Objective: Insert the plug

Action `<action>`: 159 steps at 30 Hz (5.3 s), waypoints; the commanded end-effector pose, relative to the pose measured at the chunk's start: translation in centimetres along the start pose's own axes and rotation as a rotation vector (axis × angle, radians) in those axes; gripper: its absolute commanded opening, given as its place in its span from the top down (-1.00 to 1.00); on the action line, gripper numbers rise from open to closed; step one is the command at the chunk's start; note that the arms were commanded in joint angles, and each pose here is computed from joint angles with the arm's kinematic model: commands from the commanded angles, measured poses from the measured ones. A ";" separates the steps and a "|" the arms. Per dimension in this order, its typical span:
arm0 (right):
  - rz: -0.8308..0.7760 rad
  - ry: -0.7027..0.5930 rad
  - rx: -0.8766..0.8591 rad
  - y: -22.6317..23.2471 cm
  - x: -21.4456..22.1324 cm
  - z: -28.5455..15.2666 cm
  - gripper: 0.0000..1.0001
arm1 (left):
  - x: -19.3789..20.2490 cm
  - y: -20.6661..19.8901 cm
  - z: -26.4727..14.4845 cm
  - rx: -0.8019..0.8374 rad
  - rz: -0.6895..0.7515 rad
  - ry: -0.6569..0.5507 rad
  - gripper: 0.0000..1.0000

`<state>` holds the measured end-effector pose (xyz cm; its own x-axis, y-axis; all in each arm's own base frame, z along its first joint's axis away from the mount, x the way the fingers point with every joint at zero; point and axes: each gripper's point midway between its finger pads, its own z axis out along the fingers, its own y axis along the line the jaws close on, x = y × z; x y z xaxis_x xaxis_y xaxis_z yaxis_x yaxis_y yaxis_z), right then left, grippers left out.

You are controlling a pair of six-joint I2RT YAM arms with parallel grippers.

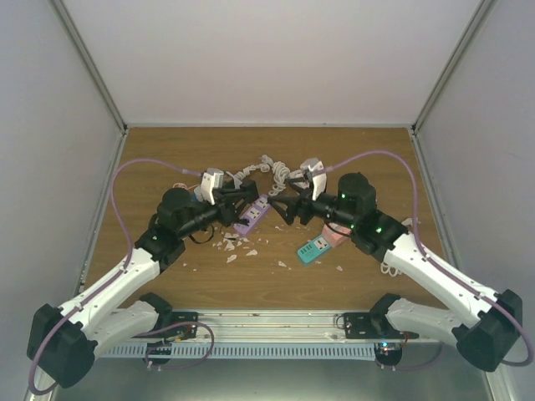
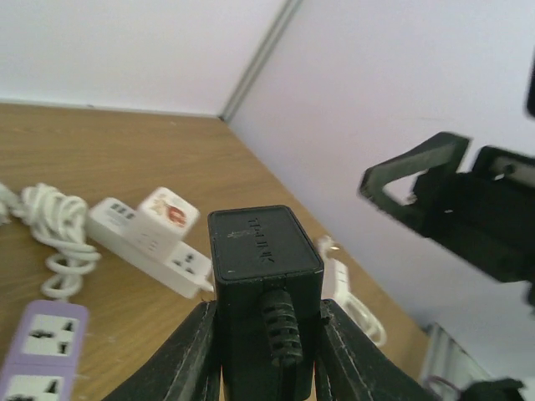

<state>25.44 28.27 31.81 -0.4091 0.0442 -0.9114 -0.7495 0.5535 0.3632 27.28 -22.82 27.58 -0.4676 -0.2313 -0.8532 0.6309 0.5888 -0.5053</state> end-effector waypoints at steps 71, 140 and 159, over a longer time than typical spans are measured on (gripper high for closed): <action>0.105 -0.085 0.473 -5.6 4.2 -5.7 -0.76 | 9.7 7.8 5.0 -0.265 0.283 0.583 0.71; 0.180 -0.100 0.541 -6.8 4.8 -7.3 -0.77 | 17.5 14.7 8.7 -0.458 0.179 0.743 0.70; 0.204 -0.118 0.545 -6.8 4.5 -7.5 -0.78 | 24.9 17.5 5.2 -0.651 0.209 0.881 0.74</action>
<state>24.44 19.25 25.46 -0.4630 0.2228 -0.8579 -0.3037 0.8694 0.3897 36.02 -27.09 6.88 -0.6402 0.2833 -0.7140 0.4773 0.8750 -0.0808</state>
